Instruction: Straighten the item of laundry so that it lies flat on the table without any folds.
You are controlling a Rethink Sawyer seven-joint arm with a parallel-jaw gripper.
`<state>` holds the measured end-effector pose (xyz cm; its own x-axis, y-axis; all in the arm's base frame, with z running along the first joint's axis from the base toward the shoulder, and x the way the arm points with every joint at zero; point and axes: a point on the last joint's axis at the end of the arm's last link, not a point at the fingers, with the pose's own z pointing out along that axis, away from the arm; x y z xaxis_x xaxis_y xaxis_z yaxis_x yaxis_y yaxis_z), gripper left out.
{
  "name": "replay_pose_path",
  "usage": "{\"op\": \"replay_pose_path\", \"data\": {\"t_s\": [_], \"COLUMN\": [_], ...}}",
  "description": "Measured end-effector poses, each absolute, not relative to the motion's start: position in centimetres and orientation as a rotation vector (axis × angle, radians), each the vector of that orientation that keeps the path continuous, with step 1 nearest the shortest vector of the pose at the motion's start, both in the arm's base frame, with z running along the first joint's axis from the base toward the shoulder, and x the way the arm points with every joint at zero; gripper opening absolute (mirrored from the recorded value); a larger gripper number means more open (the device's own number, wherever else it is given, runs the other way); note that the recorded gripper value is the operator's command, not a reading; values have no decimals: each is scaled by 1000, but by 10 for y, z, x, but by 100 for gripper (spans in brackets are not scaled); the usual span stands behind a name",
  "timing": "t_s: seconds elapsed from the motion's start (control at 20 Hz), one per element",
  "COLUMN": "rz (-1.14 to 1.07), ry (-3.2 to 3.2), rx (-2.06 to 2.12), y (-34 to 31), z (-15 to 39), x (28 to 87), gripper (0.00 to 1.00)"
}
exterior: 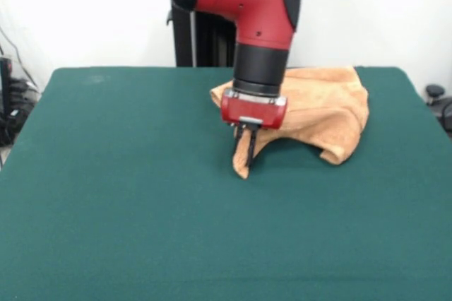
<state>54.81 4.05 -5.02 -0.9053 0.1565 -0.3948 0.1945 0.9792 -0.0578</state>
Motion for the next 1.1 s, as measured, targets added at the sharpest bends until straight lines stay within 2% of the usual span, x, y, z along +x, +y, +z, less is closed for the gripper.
{"op": "replay_pose_path", "data": {"t_s": [1.1], "rz": [-86], "ry": [2687], "rx": [222], "y": [8], "z": [-55], "x": [619], "gripper": [0]}}
